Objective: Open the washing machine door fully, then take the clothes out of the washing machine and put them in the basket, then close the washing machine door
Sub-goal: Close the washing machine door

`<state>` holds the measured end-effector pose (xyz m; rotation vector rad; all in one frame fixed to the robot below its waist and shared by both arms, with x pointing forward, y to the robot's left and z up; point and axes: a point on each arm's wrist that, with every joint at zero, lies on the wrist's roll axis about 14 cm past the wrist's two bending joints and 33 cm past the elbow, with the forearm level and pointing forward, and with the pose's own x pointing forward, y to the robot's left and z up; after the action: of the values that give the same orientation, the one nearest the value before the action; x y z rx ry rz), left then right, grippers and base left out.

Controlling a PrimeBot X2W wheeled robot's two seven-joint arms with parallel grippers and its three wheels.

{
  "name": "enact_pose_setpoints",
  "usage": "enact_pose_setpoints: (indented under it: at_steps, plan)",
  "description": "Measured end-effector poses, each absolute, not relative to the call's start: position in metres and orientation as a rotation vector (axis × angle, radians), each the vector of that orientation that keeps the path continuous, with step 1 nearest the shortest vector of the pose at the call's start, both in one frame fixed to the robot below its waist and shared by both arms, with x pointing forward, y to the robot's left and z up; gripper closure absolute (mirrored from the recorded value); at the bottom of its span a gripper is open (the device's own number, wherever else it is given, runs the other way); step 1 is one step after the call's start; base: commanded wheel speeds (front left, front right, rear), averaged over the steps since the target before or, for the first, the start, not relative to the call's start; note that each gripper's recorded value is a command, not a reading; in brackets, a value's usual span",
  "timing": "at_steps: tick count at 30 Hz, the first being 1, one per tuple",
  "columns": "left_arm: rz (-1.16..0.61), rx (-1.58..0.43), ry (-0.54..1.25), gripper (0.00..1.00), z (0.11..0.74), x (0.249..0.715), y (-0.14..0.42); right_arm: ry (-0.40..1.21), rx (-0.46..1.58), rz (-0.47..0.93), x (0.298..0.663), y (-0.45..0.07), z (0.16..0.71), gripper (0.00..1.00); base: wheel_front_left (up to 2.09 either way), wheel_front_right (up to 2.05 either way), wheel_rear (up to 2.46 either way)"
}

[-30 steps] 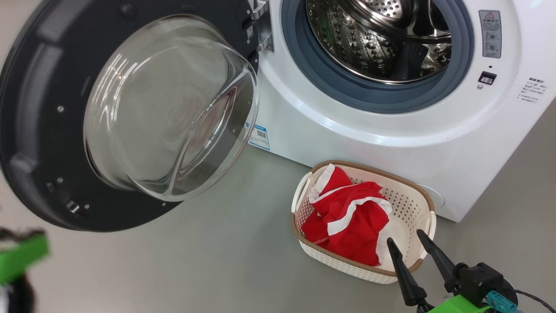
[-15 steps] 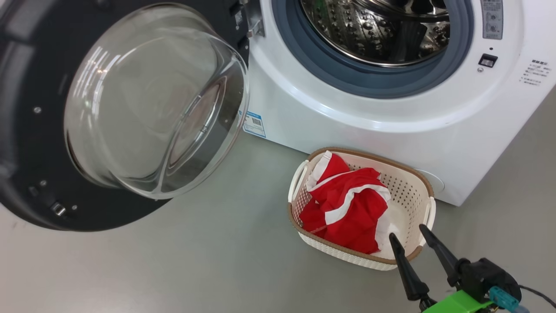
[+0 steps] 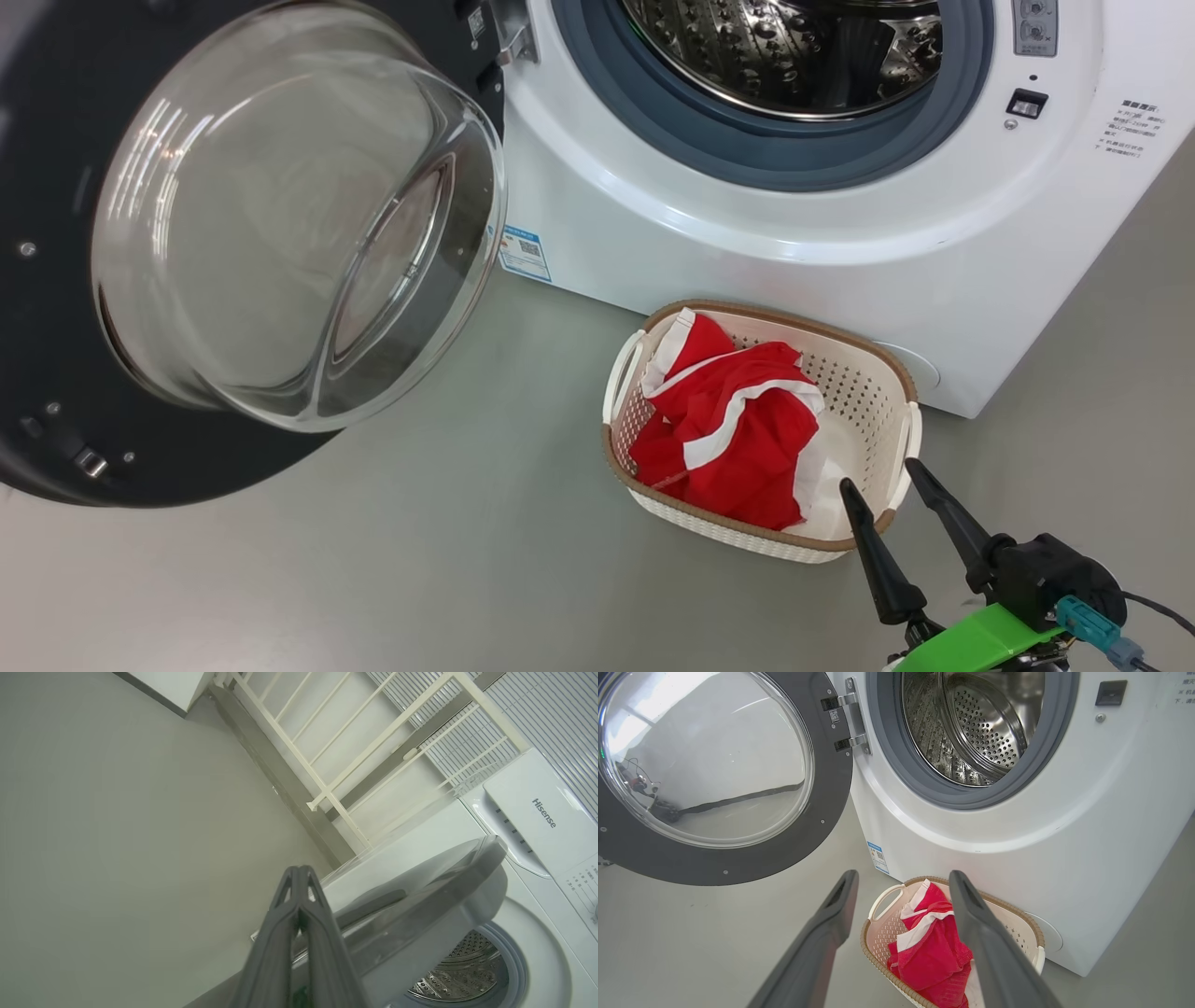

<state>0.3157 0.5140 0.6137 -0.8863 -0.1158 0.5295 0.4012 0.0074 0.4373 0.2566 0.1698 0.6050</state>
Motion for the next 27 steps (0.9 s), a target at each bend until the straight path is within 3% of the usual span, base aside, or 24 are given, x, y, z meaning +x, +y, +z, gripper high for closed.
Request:
enact_pose_setpoints:
  at_steps: [7, 17, 27]
  plan:
    - [0.438, -0.899, 0.046, 1.00, 0.600, 0.319, 0.494, 0.164, 0.255, 0.604, 0.401, 0.007, 0.440, 0.00, 0.00, 0.00, 0.00]
    - [0.248, -0.878, 0.137, 1.00, 0.610, 0.314, 0.457, 0.147, 0.259, 0.602, 0.398, 0.008, 0.447, 0.00, 0.00, 0.00, 0.00]
    - [-0.047, -0.827, 0.224, 1.00, 0.620, 0.331, 0.377, 0.131, 0.262, 0.578, 0.396, 0.001, 0.453, 0.00, 0.00, 0.00, 0.00]
